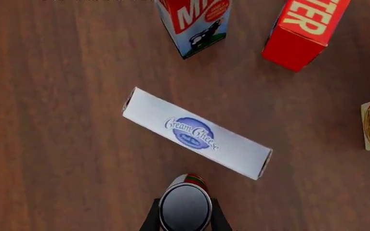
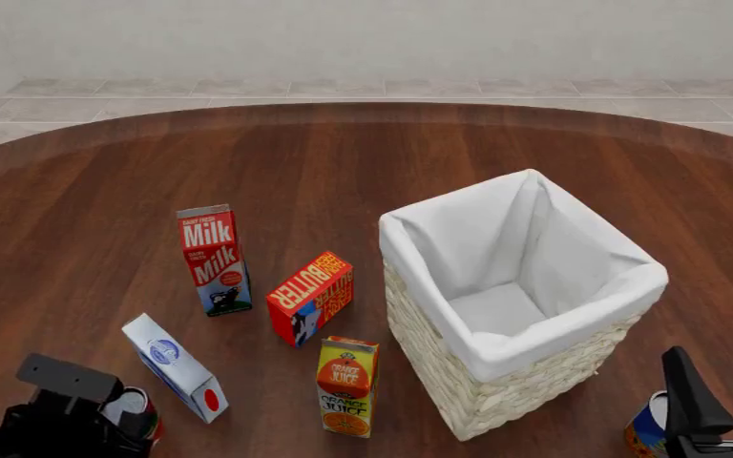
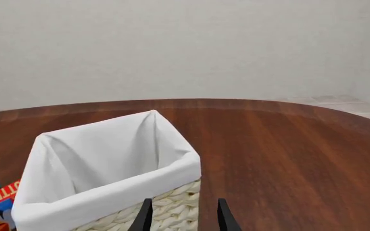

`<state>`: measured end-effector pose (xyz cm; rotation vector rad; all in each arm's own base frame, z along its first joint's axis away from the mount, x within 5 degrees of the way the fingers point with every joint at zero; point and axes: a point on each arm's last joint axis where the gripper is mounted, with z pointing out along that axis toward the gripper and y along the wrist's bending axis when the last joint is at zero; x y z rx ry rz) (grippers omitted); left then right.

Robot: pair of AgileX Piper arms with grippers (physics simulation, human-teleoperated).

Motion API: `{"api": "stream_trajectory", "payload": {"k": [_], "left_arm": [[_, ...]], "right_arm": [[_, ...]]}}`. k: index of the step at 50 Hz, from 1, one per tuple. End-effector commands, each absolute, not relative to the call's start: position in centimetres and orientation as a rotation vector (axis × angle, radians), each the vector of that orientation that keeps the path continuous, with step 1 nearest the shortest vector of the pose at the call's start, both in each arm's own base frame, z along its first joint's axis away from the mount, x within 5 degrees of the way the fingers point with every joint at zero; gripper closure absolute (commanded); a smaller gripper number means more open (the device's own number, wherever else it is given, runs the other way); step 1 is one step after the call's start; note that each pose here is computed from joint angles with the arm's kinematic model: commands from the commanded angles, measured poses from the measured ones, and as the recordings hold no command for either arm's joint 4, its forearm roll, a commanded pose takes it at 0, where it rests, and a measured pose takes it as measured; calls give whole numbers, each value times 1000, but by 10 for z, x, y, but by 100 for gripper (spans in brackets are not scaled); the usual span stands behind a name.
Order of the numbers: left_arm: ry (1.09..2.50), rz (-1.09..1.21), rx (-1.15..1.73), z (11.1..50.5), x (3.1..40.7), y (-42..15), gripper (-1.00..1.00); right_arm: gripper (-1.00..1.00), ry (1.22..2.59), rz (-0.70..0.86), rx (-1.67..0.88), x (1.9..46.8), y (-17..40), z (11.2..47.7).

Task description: Pick up the alphabet soup and the tomato sauce, and put them in the basket.

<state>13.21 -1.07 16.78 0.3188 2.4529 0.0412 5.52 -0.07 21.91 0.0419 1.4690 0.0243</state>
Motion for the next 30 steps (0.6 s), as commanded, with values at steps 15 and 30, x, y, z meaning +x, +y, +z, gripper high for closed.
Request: {"api": "stream_trajectory", "payload": {"k": [15,30], "left_arm": [[2420,87,348,191,125,-6,100],[2402,103,363,205,121,-4,100]], "right_arm": [[-100,1469,24,34,55,0,220],[-100,1466,20,25,55,0,222]]}}
